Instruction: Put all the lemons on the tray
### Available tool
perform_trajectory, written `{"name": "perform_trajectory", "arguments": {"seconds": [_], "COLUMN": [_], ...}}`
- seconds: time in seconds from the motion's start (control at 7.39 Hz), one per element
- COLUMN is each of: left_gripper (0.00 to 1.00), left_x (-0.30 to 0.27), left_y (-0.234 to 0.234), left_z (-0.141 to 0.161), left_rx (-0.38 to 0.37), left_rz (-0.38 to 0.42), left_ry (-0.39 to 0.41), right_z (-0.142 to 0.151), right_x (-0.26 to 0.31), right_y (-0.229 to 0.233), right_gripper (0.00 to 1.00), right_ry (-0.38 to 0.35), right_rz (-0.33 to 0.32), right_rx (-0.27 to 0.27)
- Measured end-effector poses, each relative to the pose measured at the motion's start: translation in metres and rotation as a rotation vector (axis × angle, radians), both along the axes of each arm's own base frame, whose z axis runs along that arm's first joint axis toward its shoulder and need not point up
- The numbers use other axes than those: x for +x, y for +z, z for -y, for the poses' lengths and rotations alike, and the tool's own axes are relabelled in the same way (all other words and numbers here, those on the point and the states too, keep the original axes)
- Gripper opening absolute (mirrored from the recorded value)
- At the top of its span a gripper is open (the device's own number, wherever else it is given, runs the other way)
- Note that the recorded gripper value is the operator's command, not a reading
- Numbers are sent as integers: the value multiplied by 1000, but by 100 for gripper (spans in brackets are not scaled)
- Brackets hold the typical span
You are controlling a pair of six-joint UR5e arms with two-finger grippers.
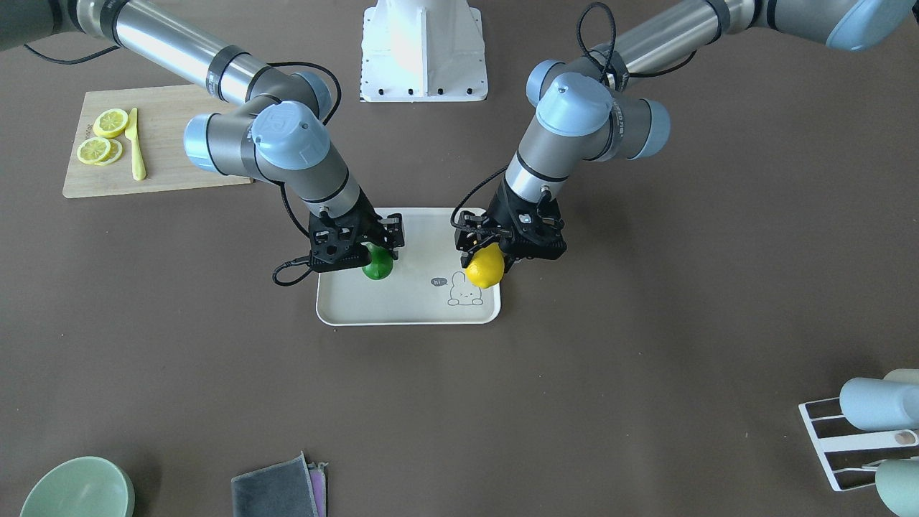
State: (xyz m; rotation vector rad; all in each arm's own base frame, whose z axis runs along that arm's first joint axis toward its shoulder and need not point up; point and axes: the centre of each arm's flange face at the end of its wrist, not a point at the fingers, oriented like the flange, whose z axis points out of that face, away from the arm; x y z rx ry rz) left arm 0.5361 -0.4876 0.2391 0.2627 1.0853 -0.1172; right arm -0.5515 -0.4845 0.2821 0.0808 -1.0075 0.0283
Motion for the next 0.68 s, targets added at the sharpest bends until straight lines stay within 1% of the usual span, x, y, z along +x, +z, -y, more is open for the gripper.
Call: {"name": "perform_trajectory", "arguments": {"seconds": [0.14,0.27,0.41,0.54,0.68], "left_gripper": [0,8,97,98,98], "left_x": [20,40,54,61,60], "left_y": [-3,-4,-4,-7,-11], "left_z": [-19,-39,-54,-62,-63], "left_rx": [7,18,27,35,42], "left_rz": [13,28,39,41,40], "left_ry": [-2,0,3,6,7], "right_z": [6,17,33,50,66], "right_x": [6,19,37,61,90], "right_y": [-1,-3,-4,-4,-1], "right_gripper": [100,100,100,100,100], "right_ry": [8,17,21,19,18], "right_rz": [4,12,25,44,62], "right_rx": [-4,-14,-32,-54,-72]}}
